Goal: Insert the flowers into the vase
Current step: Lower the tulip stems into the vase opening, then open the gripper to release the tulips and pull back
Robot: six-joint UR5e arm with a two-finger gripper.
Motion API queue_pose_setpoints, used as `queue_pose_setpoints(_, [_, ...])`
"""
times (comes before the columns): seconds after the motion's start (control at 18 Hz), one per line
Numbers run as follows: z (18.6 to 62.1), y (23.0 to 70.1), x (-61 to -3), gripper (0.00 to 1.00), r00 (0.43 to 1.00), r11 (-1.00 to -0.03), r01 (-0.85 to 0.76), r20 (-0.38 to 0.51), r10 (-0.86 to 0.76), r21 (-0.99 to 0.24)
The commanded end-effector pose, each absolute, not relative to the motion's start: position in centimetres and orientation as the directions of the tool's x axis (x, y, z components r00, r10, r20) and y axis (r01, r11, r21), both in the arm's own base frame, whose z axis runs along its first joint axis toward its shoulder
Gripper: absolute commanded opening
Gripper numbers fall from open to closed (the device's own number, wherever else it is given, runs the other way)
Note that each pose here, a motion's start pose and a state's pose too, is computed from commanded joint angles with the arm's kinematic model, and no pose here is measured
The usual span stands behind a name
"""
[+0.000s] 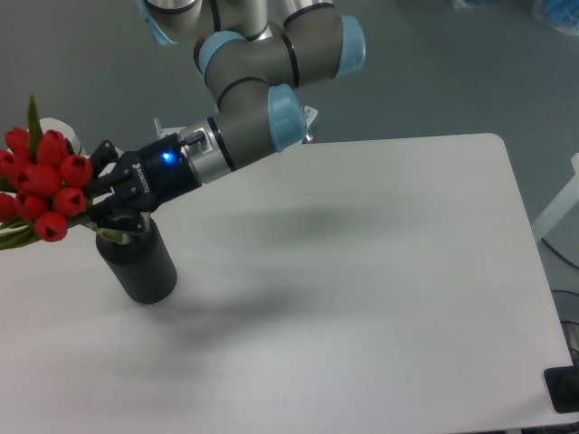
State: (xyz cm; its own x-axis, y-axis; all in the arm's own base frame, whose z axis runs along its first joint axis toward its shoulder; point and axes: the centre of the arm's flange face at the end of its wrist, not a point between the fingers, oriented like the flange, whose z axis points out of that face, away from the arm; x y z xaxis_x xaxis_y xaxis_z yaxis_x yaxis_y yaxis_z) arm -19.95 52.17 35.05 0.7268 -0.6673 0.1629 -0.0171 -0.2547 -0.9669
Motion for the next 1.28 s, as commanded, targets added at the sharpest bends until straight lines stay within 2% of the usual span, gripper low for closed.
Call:
queue_pose_setpoints(0.17, [33.9,51.5,-19.8,0.0,0.728,-0.25,-0.022,0.156,-0.668,-0.968])
queue_pose_setpoints(0.44, [33.1,50.6,-20.8,0.11,0.744,-0.251,-0.016,0.156,-0.65,-0.968])
queue_pose_setpoints(0.72, [30.8,49.4,-20.5,0.17,0.744,-0.228,-0.04,0.123,-0.656,-0.973])
queue_pose_setpoints(0.78, [30.7,49.4,-20.4,0.24,0.744,-0.226,-0.04,0.122,-0.657,-0.973])
queue_pose_setpoints(0.83, [30.6,49.4,-20.5,0.39,0.745,-0.225,-0.039,0.122,-0.656,-0.974])
queue_pose_setpoints(0.89, [30.4,49.4,-20.5,0.5,0.744,-0.226,-0.033,0.128,-0.656,-0.973])
queue_pose_setpoints(0.94, [30.2,49.4,-20.6,0.7,0.743,-0.227,-0.029,0.131,-0.656,-0.973])
queue_pose_setpoints(1.11, [30.0,49.4,-20.5,1.0,0.743,-0.232,-0.026,0.137,-0.655,-0.972])
queue_pose_setpoints(1.28, [29.2,49.1,-21.3,1.0,0.751,-0.243,-0.011,0.152,-0.642,-0.97])
